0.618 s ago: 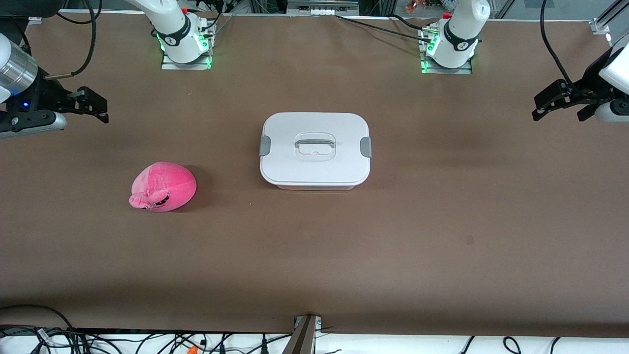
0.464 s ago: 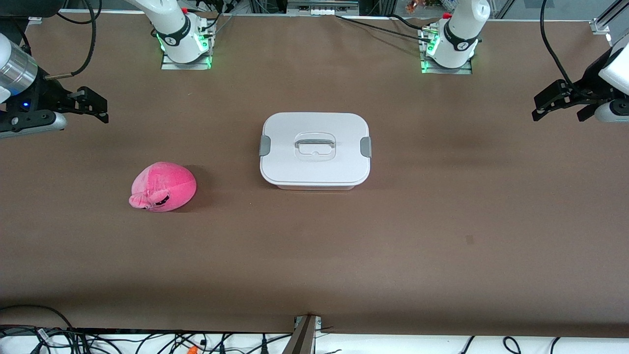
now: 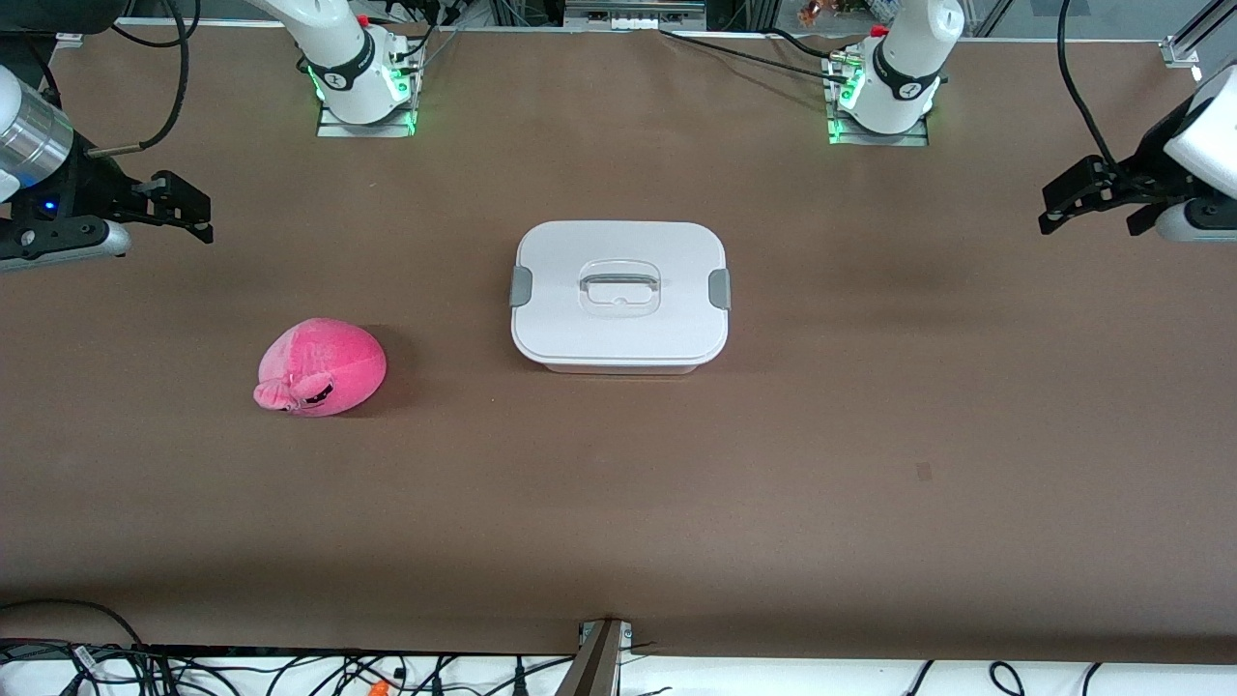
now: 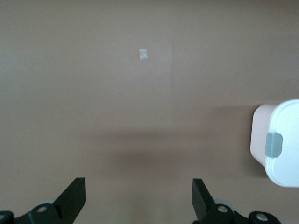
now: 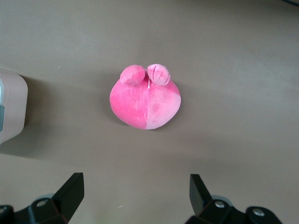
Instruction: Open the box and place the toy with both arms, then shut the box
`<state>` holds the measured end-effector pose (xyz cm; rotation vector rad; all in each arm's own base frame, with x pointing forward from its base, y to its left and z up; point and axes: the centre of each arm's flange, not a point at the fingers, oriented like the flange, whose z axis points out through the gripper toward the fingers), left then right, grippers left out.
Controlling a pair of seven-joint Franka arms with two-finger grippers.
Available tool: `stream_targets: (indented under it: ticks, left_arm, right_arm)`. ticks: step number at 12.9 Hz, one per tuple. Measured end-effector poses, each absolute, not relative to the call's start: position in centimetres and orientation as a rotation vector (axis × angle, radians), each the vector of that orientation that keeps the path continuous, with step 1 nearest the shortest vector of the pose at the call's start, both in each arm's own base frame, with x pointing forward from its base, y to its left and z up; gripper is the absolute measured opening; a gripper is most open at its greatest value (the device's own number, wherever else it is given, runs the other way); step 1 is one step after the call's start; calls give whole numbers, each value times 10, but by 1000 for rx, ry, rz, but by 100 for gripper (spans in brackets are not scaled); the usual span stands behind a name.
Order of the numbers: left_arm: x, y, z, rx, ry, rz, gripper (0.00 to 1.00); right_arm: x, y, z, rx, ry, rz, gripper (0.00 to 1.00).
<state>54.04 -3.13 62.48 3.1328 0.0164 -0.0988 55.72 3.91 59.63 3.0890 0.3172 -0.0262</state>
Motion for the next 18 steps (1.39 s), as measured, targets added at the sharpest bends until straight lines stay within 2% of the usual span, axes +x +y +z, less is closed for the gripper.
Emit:
stream_targets:
  ticks: [2, 4, 6, 8, 12, 18]
  left_arm:
    - [541, -57, 602, 3133, -57, -228, 100]
    - [550, -94, 559, 3103, -164, -372, 100]
    - [567, -140, 512, 3061, -291, -416, 100]
    - [576, -188, 482, 3006, -506, -366, 100]
    - [570, -265, 473, 2758, -1156, -166, 100]
    - [530, -405, 431, 2442, -1689, 138, 100]
  right_arm:
    - [557, 39, 596, 3089, 316, -25, 100]
    - [558, 38, 596, 3089, 315, -25, 100]
    - [558, 38, 596, 3089, 314, -26, 100]
    - [558, 38, 596, 3089, 313, -26, 100]
    - [558, 38, 596, 3089, 312, -25, 100]
    - [558, 38, 596, 3089, 313, -24, 100]
